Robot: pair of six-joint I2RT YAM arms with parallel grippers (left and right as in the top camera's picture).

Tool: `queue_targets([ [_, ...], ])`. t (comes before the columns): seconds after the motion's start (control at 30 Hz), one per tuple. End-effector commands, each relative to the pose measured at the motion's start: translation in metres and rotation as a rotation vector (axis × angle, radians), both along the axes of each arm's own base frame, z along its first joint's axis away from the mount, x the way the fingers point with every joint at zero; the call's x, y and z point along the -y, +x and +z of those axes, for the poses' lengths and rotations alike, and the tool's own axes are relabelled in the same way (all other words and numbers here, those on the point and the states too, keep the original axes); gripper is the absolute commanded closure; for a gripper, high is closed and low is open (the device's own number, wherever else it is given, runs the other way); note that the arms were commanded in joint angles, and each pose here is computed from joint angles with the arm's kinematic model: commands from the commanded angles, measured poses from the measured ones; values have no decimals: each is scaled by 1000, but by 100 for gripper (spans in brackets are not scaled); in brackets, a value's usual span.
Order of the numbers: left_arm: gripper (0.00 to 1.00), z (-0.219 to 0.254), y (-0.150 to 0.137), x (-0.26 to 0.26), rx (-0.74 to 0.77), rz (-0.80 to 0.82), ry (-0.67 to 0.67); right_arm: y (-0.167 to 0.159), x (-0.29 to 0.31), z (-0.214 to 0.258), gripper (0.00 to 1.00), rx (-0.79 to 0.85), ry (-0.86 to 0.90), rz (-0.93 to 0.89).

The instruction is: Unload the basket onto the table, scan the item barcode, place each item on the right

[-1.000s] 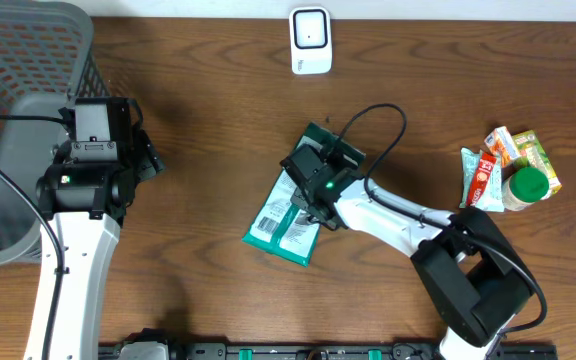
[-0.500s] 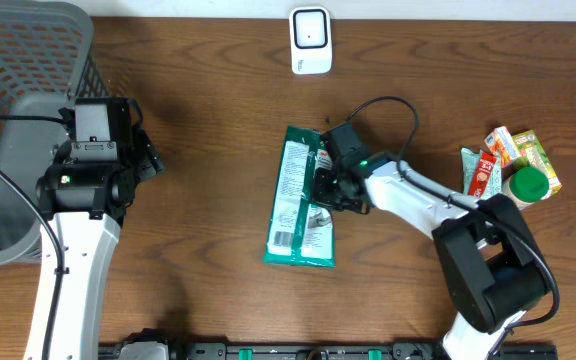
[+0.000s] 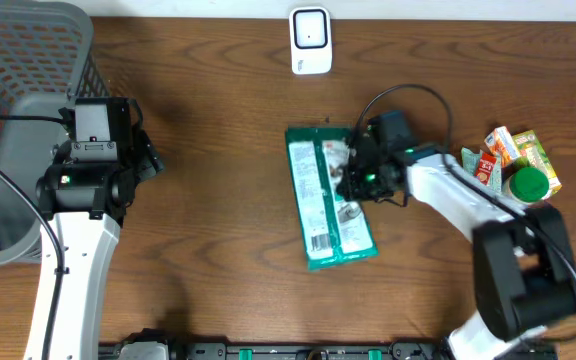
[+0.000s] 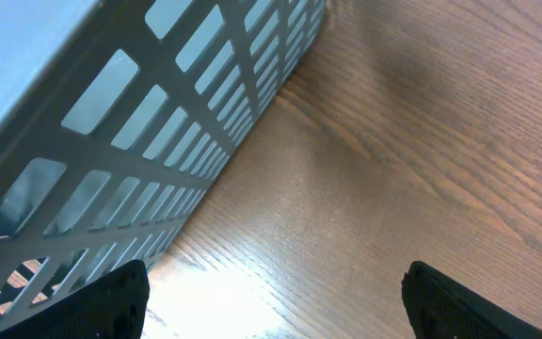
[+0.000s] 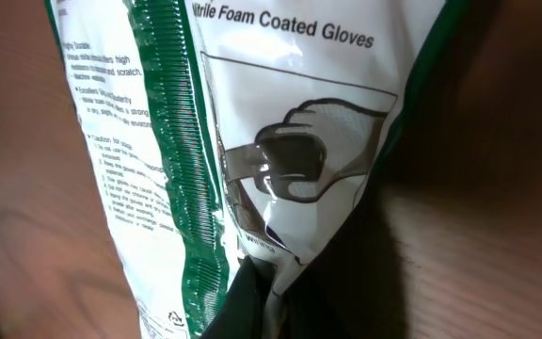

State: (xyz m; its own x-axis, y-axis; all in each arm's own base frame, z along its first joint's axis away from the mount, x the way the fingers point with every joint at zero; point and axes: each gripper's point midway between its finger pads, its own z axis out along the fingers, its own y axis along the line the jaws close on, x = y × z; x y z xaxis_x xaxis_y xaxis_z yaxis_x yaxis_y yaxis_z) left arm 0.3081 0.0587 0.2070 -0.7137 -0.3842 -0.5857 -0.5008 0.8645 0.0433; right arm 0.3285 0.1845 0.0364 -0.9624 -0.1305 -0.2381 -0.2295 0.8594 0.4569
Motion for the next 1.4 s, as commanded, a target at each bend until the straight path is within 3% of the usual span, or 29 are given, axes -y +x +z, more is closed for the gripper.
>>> queue_targets([
  [0.0,13,5,0,-4,10,5,16,10,1,43,99,159,53,84],
  [0.27,13,5,0,-4,10,5,16,-1,3,44,99,172,28,161],
  [1.37,13,5,0,-4,10,5,16,-4,6,42,99,156,17,157],
])
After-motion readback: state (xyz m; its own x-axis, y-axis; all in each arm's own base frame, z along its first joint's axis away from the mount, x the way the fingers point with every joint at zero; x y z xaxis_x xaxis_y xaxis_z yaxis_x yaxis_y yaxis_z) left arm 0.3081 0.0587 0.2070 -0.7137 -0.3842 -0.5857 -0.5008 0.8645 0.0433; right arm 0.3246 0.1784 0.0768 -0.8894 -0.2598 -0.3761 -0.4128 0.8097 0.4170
